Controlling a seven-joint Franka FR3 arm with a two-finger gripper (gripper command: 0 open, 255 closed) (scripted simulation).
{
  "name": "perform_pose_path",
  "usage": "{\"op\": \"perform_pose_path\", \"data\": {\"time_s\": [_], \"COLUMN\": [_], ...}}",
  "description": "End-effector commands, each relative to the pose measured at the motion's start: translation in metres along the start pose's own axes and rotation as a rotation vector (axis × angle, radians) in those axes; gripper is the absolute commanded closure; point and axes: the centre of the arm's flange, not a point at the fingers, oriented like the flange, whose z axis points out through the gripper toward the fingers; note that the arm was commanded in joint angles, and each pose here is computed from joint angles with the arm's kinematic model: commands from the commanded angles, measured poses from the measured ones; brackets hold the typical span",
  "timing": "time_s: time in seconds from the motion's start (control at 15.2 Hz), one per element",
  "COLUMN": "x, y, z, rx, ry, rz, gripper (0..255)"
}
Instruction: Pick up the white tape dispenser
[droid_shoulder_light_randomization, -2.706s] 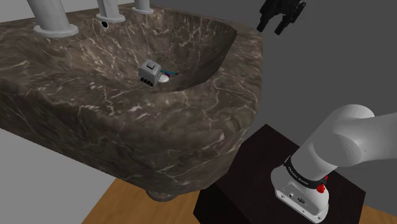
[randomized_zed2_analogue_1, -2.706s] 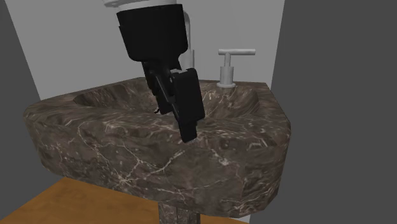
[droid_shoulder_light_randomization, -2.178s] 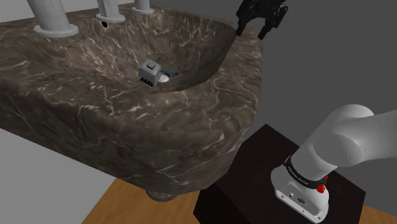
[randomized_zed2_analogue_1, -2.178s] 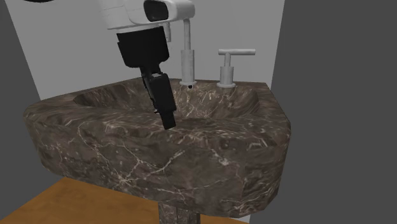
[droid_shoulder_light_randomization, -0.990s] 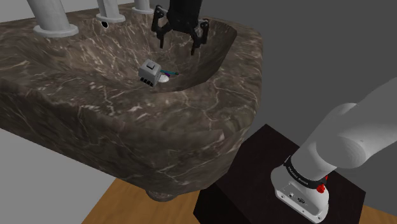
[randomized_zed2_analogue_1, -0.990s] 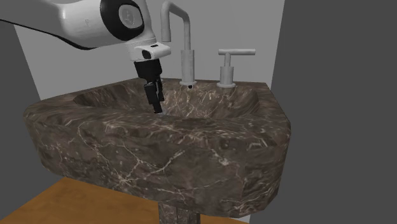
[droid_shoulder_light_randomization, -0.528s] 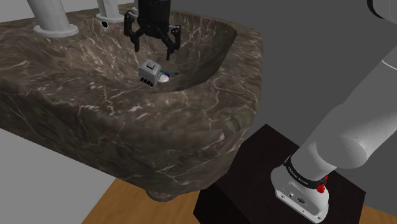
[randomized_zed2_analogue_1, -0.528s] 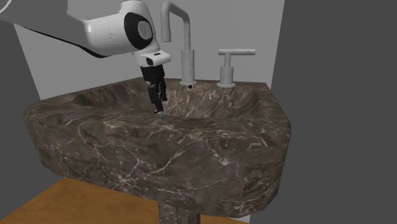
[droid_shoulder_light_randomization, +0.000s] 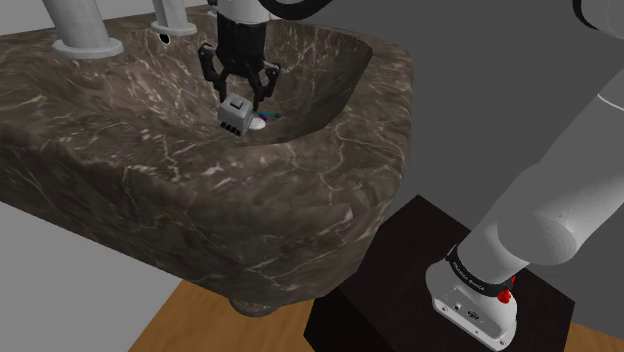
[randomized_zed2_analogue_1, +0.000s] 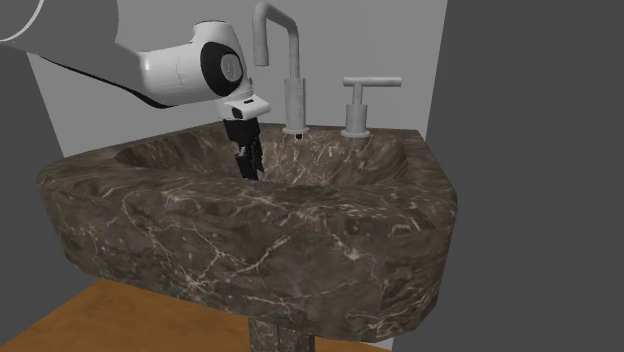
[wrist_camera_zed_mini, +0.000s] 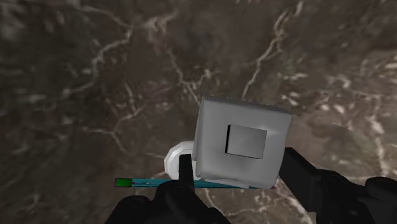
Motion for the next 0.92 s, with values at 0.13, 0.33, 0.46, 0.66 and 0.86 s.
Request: {"op": "perform_pose_path", "data": {"time_s": [0.13,0.33,0.46,0.66,0.86], "x": [0.0,0.0,0.0,0.001,0.004], "y": [0.0,0.0,0.001,-0.001,-0.003], "z": [0.001,0.001,0.001,-0.009,-0.024], "rx": [0.0,0.0,0.0,0.0,0.0], "ry": [0.0,0.0,0.0,0.0,0.0], "rz": [0.0,0.0,0.0,0.0,0.0], "gripper": [255,255,255,255,255]}}
